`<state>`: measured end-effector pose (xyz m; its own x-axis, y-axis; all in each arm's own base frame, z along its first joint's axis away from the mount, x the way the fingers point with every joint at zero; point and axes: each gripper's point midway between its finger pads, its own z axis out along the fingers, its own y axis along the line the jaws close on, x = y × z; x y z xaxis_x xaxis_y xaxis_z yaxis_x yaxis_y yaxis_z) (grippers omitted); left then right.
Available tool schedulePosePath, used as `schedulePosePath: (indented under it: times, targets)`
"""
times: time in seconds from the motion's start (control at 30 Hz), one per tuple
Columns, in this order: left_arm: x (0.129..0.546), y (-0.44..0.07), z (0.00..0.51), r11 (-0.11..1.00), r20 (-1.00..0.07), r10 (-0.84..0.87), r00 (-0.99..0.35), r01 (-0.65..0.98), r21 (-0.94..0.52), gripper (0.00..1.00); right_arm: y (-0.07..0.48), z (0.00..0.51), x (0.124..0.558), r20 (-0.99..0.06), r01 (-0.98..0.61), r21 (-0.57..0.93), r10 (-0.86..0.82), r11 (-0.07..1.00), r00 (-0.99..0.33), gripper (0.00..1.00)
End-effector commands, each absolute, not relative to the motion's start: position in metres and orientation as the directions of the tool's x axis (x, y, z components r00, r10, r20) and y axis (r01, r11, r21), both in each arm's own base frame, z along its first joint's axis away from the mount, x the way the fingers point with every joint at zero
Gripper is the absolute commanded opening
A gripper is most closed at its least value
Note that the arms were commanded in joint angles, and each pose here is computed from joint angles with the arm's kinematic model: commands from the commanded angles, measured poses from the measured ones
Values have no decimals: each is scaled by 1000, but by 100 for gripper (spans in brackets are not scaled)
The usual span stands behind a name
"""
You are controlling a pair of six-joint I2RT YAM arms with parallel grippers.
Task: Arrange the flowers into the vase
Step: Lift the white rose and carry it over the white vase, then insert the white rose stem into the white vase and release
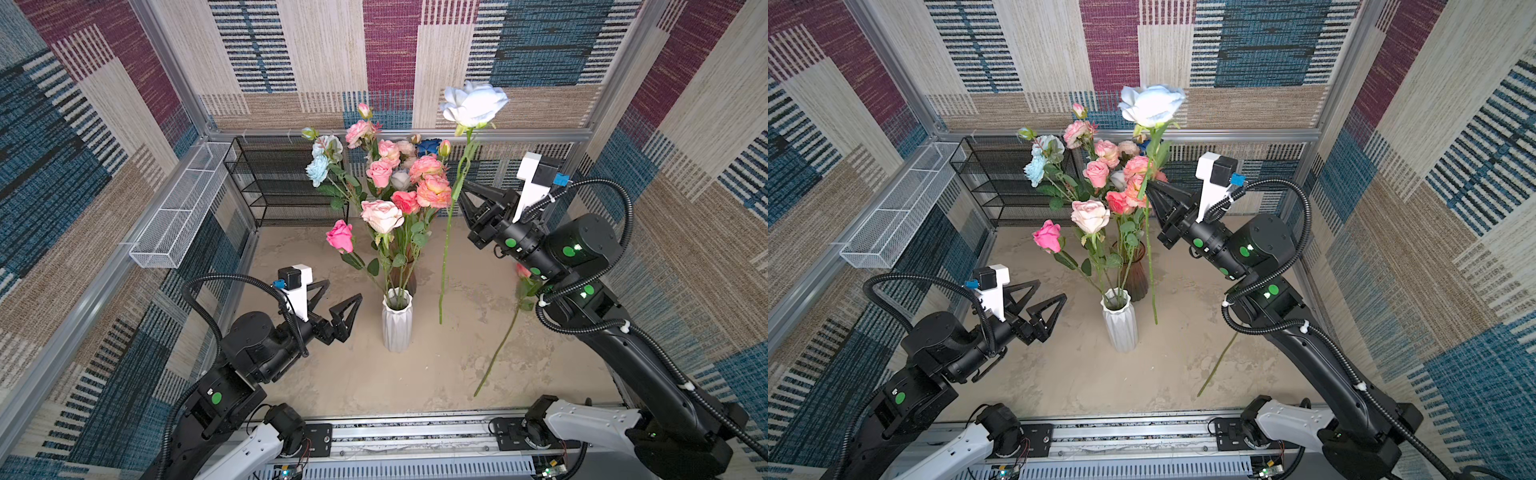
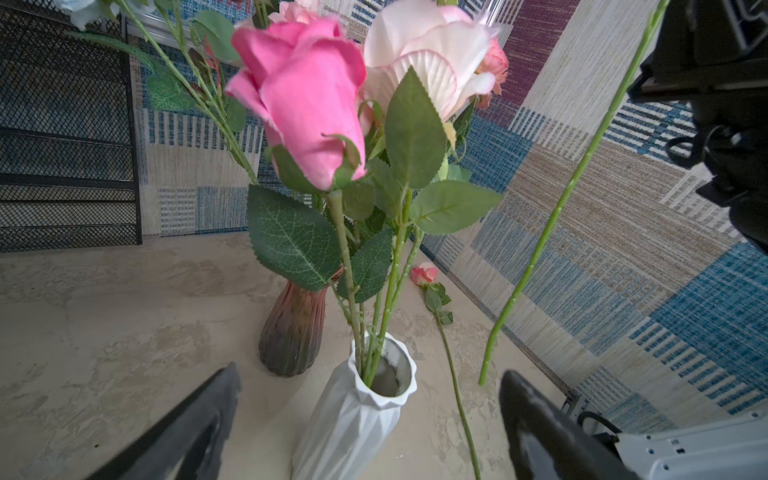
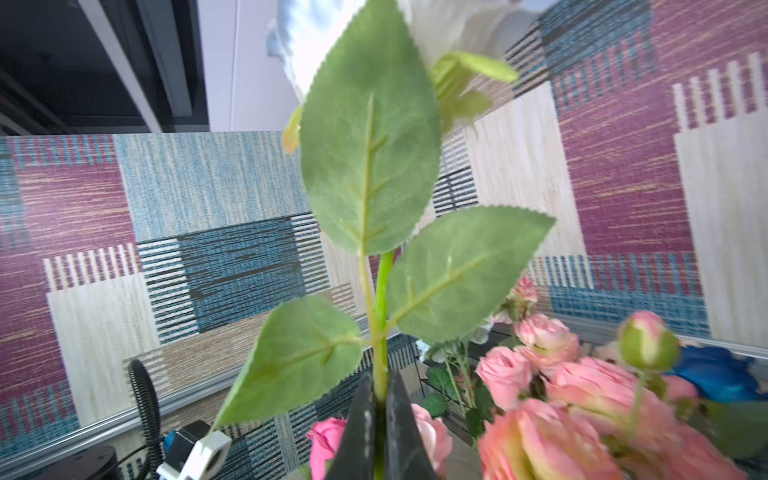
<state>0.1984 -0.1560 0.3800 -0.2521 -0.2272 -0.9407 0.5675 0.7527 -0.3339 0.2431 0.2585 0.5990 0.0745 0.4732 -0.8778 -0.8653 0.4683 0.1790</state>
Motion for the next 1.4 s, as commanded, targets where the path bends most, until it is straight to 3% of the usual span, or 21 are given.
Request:
schedulePosePath:
  times: [0.0, 0.13, 0.3, 0.57, 1.07, 1.2, 1.37]
  targets:
    - [199, -155, 385, 761, -948, -219, -231, 568, -314, 99, 272, 634, 222, -830, -910, 61, 527, 410, 182, 0]
    - [199, -155, 386, 761, -948, -218, -230, 568, -313, 99, 293, 658, 209, -791, -925, -13, 562, 380, 242, 0]
    - [199, -154, 384, 761, -948, -218, -231, 568, -313, 99, 313, 653, 224, -796, -920, -18, 551, 391, 250, 0]
    - [199, -155, 383, 759, -949, -217, -229, 571, -312, 99, 331, 578, 251, -848, -907, 61, 501, 417, 173, 0]
    - [201, -159, 380, 754, -948, -216, -235, 577, -315, 99, 331, 458, 260, -920, -875, 214, 390, 433, -32, 0]
    - [201, -159, 380, 753, -947, -215, -237, 577, -315, 99, 335, 429, 265, -934, -857, 258, 341, 445, -104, 8]
    - [200, -159, 381, 750, -947, -215, -237, 581, -316, 99, 329, 413, 260, -933, -845, 293, 326, 448, -151, 33]
